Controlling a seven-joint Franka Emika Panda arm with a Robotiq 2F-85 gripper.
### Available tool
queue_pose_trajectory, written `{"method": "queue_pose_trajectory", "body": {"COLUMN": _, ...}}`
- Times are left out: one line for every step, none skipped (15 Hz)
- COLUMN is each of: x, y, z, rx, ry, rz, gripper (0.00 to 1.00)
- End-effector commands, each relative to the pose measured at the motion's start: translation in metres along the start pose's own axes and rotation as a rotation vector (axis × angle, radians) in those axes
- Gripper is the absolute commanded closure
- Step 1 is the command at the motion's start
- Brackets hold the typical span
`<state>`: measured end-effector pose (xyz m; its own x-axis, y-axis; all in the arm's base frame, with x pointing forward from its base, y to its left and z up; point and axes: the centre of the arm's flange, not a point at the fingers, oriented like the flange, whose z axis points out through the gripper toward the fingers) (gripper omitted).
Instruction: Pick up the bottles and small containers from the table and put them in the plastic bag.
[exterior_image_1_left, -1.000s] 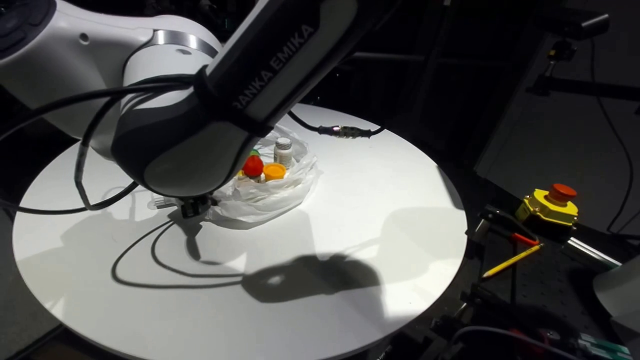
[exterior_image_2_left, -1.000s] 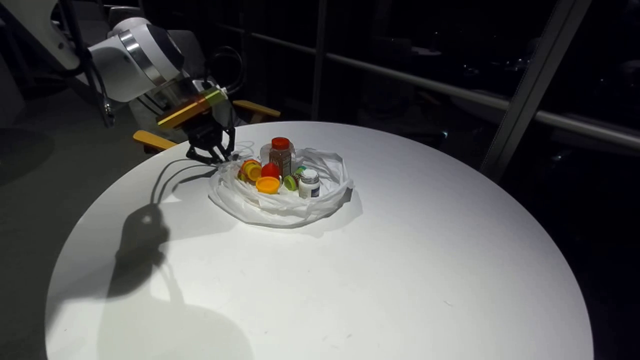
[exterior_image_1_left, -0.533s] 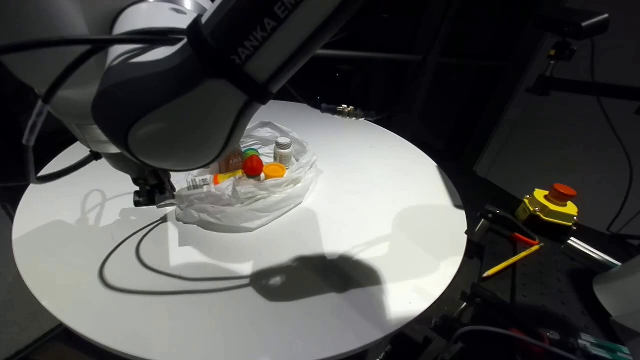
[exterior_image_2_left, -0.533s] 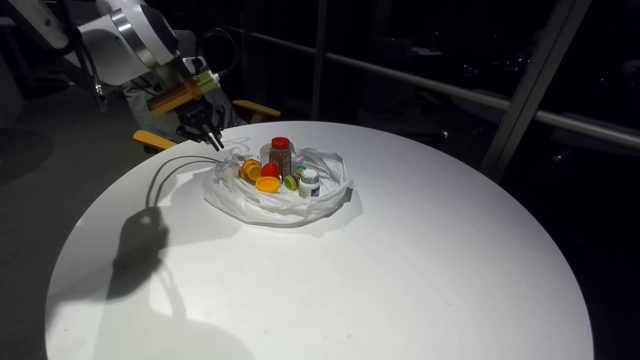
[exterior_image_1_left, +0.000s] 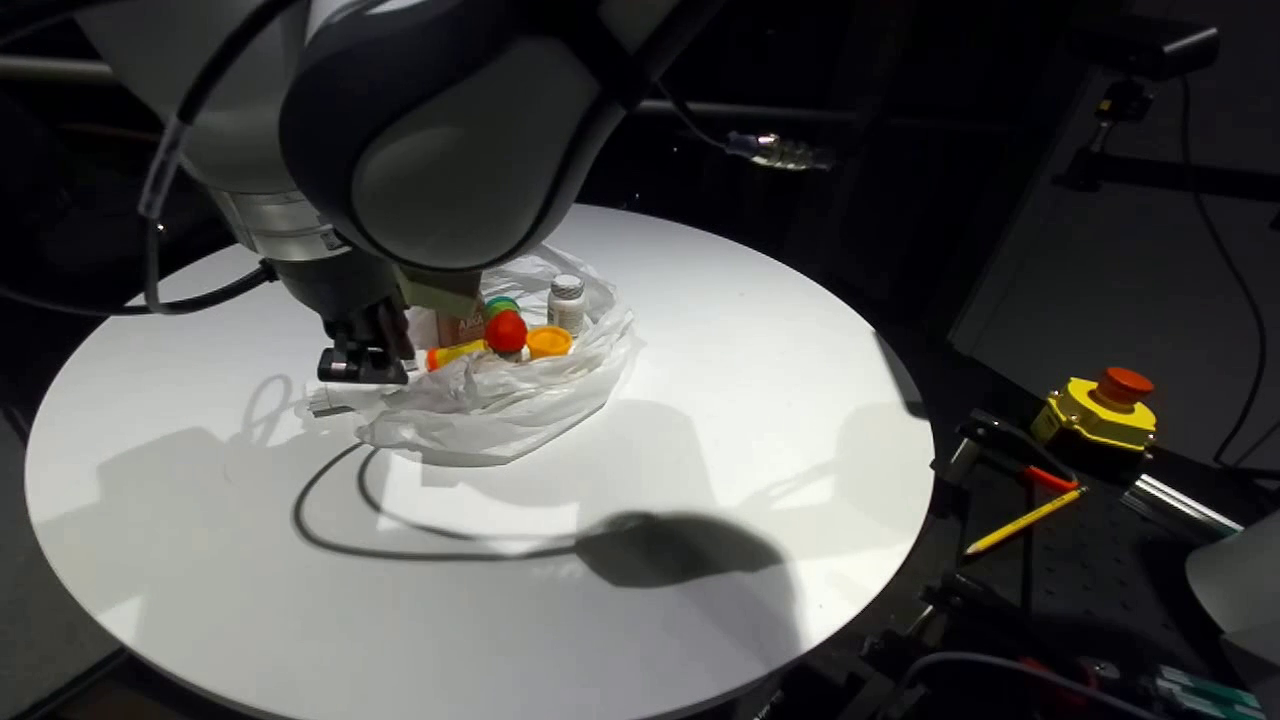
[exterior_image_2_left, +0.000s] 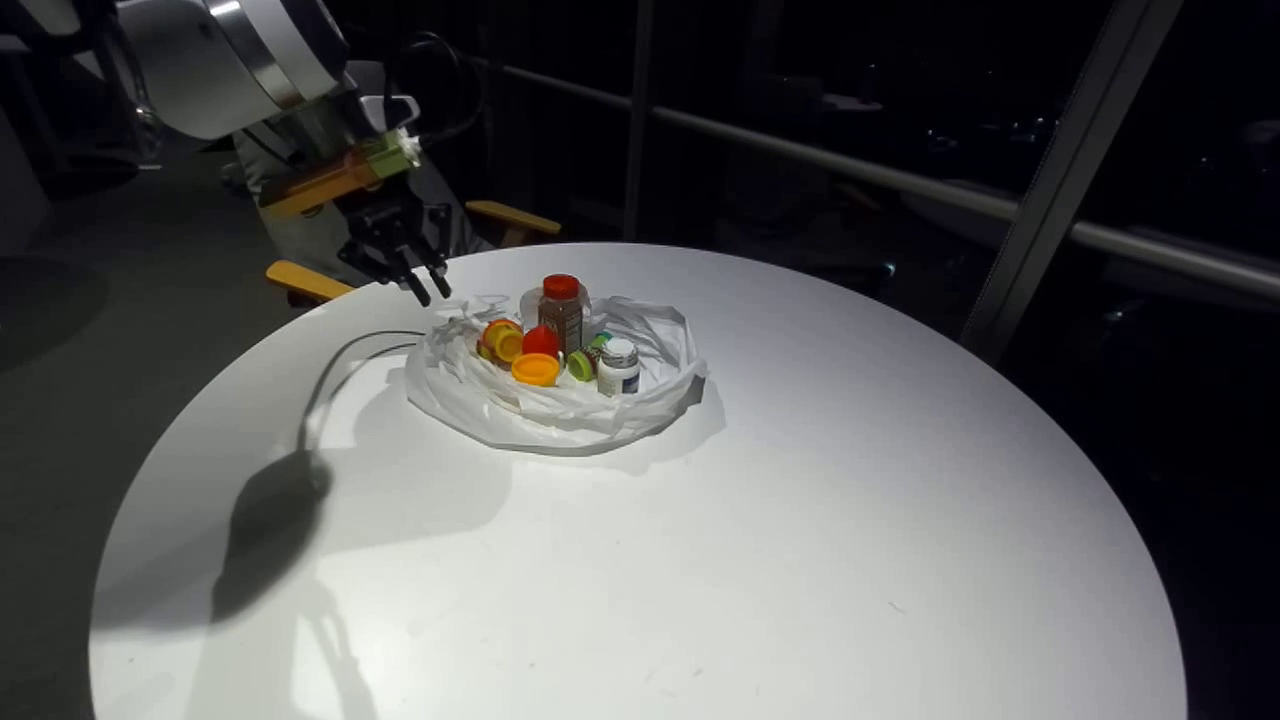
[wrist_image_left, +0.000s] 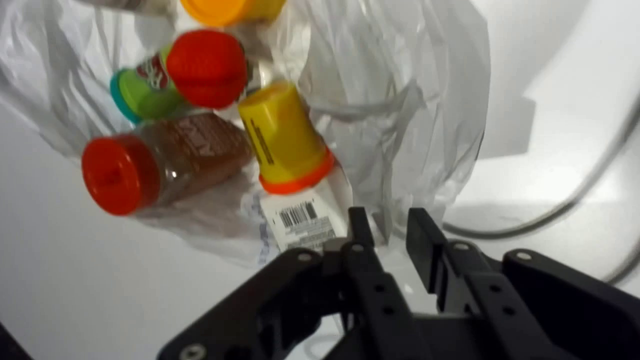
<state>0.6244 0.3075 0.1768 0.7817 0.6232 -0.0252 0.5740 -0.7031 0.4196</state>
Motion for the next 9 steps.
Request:
{"method": "queue_pose_trajectory", "body": {"x": -0.005, "y": 0.001, "z": -0.001, "rx": 0.011, "ry": -0.057, "rz": 0.024, "gripper": 0.66}}
{"method": "queue_pose_trajectory", "body": {"x": -0.008, "y": 0.001, "z": -0.005, "rx": 0.022, "ry": -0.096, "rz": 0.039, "gripper": 0.59}}
{"method": "queue_pose_trajectory", "body": {"x": -0.009, "y": 0.001, "z": -0.009, "rx": 0.026, "ry": -0.11, "rz": 0.044, "gripper": 0.5}}
{"method": "queue_pose_trajectory", "body": {"x": -0.009, "y": 0.001, "z": -0.012, "rx": 0.027, "ry": -0.116, "rz": 0.045, "gripper": 0.47}}
{"method": "queue_pose_trajectory", "body": {"x": -0.009, "y": 0.001, "z": -0.012, "rx": 0.03, "ry": -0.117, "rz": 0.048, "gripper": 0.47}}
{"method": "queue_pose_trajectory", "body": {"x": -0.009, "y": 0.001, "z": -0.012, "rx": 0.031, "ry": -0.119, "rz": 0.049, "gripper": 0.48}}
{"method": "queue_pose_trajectory", "body": {"x": -0.009, "y": 0.001, "z": -0.012, "rx": 0.031, "ry": -0.119, "rz": 0.049, "gripper": 0.48}}
{"method": "queue_pose_trajectory", "body": {"x": -0.009, "y": 0.001, "z": -0.012, "rx": 0.031, "ry": -0.119, "rz": 0.049, "gripper": 0.48}}
{"method": "queue_pose_trajectory", "body": {"x": -0.01, "y": 0.001, "z": -0.012, "rx": 0.031, "ry": -0.12, "rz": 0.049, "gripper": 0.23}}
